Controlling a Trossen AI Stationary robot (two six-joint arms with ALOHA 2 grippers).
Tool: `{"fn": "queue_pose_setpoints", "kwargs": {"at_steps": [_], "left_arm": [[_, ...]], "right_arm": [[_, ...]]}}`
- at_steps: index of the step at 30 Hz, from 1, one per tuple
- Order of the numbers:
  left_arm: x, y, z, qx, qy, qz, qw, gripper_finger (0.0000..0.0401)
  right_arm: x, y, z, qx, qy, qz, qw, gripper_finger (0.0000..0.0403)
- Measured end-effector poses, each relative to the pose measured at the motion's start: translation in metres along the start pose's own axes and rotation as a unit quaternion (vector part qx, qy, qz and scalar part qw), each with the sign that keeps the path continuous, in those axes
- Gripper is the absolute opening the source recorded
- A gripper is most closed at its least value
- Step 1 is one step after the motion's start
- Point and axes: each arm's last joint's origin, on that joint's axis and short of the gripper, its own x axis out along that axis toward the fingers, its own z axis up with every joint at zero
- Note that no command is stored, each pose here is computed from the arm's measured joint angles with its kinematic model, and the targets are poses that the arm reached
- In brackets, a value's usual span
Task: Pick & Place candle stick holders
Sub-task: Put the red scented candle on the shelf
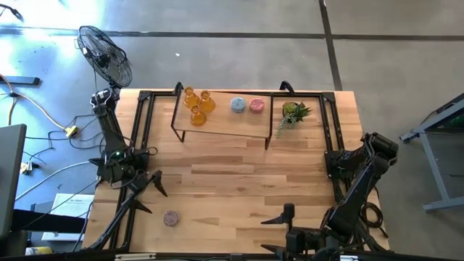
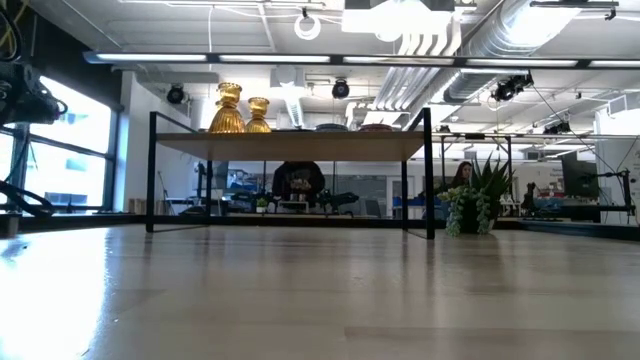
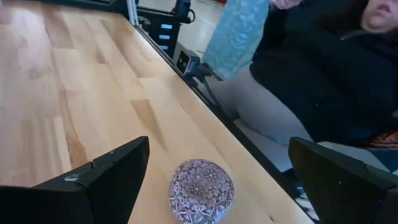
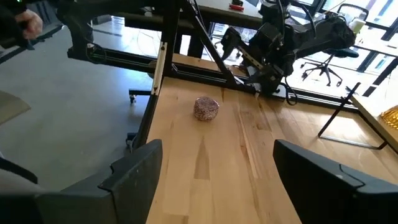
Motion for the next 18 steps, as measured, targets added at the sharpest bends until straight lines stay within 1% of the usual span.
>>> {"fn": "queue_pose_setpoints", "kwargs": {"at_steps": [4,7,11,15,18], "left_arm": [[0.001,0.0,-0.004,0.015,0.004,0.031,0.999,0.0376],[0.003,0.0,-0.008,0.037,0.014,0.049,0.998,0.0376],[0.005,0.001,-0.012,0.048,0.024,0.075,0.996,0.0376],[0.008,0.001,-0.016,0.042,0.037,0.081,0.995,0.0376],[0.011,-0.001,-0.018,0.031,0.046,0.071,0.996,0.0376]], "right_arm": [[0.003,-0.002,0.0,-0.007,0.004,-0.001,1.0,0.0302],[0.005,-0.004,-0.001,-0.01,0.008,-0.004,1.0,0.0302],[0.008,-0.007,0.0,-0.006,0.01,-0.009,1.0,0.0302],[0.009,-0.007,0.0,0.003,0.011,-0.006,1.0,0.0302],[0.009,-0.007,0.0,0.013,0.011,-0.006,1.0,0.0302]]}}
